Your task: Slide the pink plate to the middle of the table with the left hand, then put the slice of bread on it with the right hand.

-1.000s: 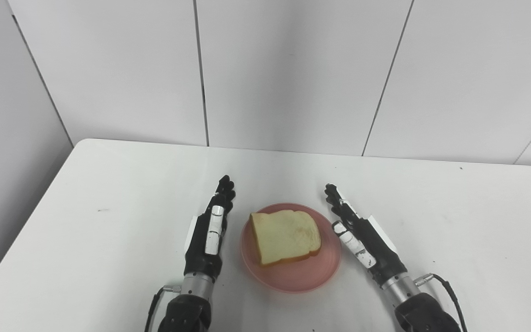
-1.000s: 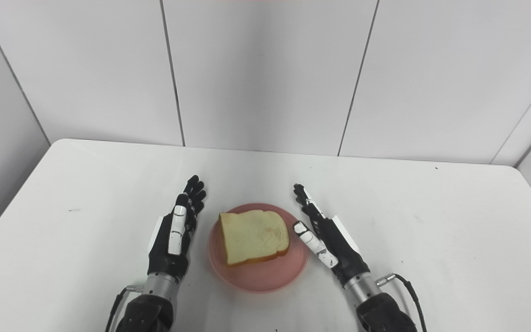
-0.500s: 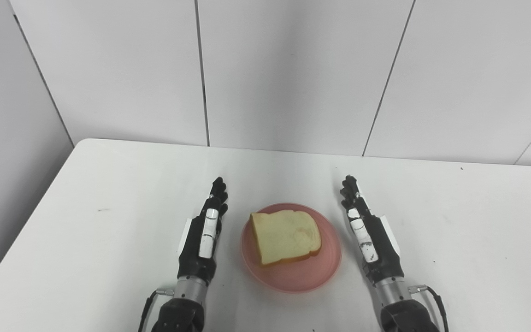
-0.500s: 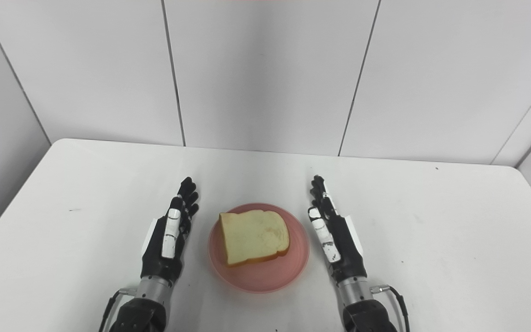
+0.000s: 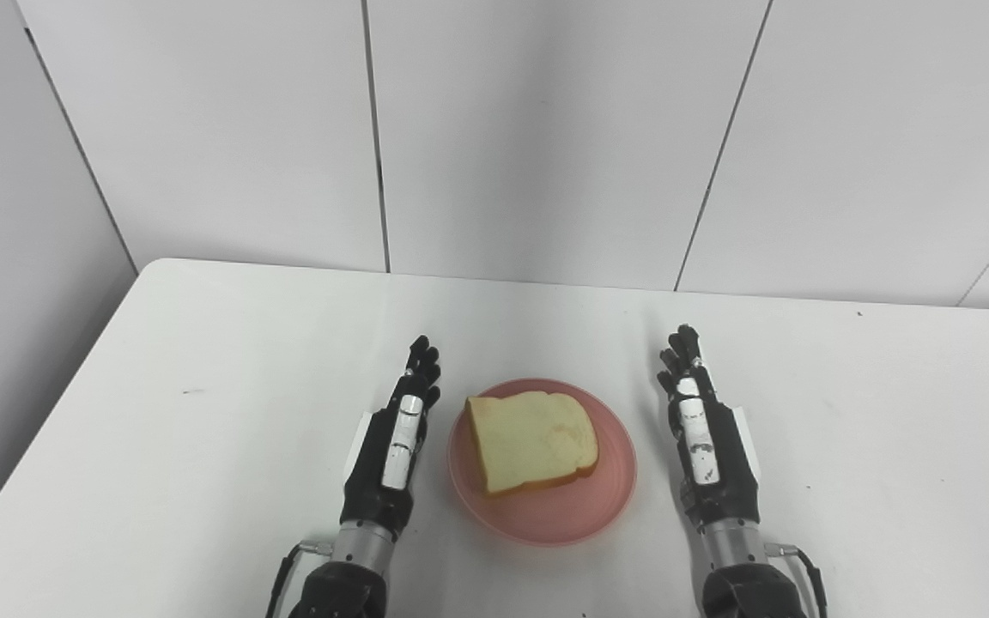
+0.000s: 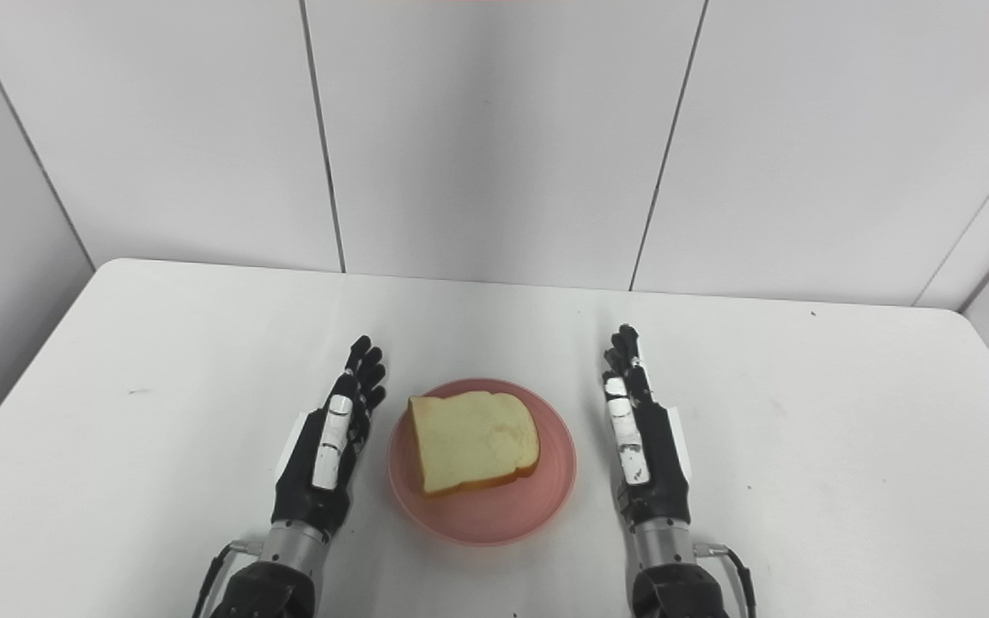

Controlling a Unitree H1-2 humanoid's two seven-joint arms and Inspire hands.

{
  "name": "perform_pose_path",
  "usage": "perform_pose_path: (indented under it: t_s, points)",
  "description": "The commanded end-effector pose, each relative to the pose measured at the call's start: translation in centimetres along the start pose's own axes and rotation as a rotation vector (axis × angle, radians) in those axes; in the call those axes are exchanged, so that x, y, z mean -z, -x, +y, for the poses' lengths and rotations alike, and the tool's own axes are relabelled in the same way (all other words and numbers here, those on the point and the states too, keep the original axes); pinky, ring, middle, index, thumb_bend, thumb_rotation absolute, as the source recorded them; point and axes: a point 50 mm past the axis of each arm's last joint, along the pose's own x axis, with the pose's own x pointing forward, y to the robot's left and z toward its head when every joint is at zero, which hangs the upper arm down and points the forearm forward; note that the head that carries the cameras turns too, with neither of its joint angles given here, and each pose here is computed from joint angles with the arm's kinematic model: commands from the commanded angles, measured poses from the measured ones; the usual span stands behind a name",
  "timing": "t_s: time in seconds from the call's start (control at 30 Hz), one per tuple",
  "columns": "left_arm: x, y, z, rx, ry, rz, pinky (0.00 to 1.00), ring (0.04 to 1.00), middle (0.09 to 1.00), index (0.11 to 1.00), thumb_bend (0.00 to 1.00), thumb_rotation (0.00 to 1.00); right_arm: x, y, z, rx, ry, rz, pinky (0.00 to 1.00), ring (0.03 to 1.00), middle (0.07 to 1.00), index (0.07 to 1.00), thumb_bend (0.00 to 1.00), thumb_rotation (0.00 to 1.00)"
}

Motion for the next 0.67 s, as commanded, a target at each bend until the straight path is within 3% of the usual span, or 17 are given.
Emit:
perform_pose_path:
  t_s: [0.0, 0.63]
  points:
    - [-0.21, 0.06, -0.23, 0.009, 0.006, -0.024, 1.0, 1.0, 1.0, 1.0, 0.61, 1.0, -1.08, -0.55, 0.36, -0.001, -0.019, -0.032, 1.0, 1.0, 1.0, 1.0, 0.65, 0.91]
    - [0.42, -0.4, 0.12, 0.002, 0.005, -0.019, 1.0, 1.0, 1.0, 1.0, 0.66, 1.0, -0.51, -0.58, 0.19, -0.023, -0.034, 0.018, 1.0, 1.0, 1.0, 1.0, 0.61, 0.89]
